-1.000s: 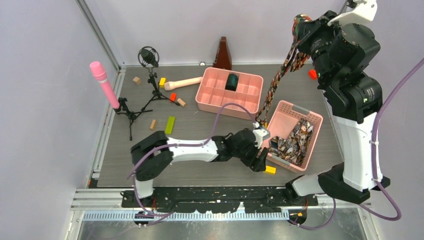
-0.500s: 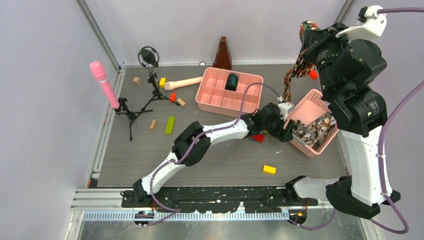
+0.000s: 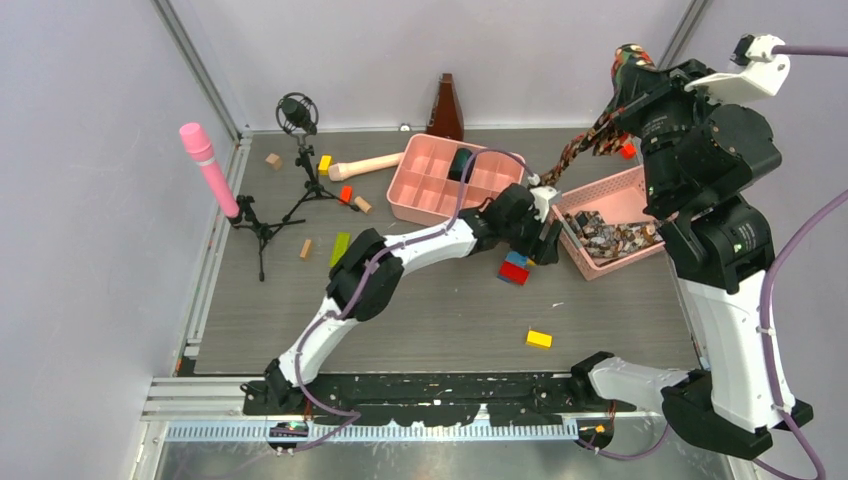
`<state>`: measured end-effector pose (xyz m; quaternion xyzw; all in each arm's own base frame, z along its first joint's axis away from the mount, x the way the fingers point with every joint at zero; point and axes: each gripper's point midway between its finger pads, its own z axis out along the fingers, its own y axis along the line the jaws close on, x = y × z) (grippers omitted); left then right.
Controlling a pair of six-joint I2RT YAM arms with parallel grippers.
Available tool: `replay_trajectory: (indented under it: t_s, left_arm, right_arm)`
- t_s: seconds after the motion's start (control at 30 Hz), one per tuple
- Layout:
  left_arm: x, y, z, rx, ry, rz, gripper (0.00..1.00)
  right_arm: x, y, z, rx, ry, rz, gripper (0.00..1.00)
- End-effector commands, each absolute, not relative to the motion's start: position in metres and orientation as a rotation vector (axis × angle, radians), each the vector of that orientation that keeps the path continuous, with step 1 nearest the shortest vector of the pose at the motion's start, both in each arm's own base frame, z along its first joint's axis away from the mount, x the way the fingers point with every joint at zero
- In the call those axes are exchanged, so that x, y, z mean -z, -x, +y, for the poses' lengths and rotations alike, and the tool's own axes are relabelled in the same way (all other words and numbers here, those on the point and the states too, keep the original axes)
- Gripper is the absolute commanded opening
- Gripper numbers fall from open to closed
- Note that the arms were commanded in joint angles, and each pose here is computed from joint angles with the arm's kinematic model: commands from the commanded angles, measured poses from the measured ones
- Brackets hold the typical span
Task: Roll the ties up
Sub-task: Flatten out the tie at the center of the board.
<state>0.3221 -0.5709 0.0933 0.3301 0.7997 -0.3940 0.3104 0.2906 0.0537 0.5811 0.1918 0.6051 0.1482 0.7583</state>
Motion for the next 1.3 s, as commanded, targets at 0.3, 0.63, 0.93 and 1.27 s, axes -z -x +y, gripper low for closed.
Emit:
replay_trajectory:
  t_s: [0.3,0.63,0.93,1.27]
  left_arm:
    - [-0.225,-0.217,-0.492,1.200,-0.961,1.882,0.73]
    - [-0.244,-0.215,-0.436,1.040,-0.907,1.784,0.76]
    - [-0.262,-0.229,-0.413,0.955,-0.820,1.733,0.80]
    - [-0.297,-0.217,-0.375,0.979,-0.839,1.631,0.80]
  right_arm:
    - [-0.587,-0.284,0.042,-0.268,-0.417,1.257,0.00]
    - [-0.576,-0.306,0.085,-0.349,-0.251,1.389,0.00]
    - [-0.570,-0.317,0.120,-0.451,-0.121,1.442,0.00]
    - [-0.564,-0.303,0.153,-0.468,0.227,1.411,0.00]
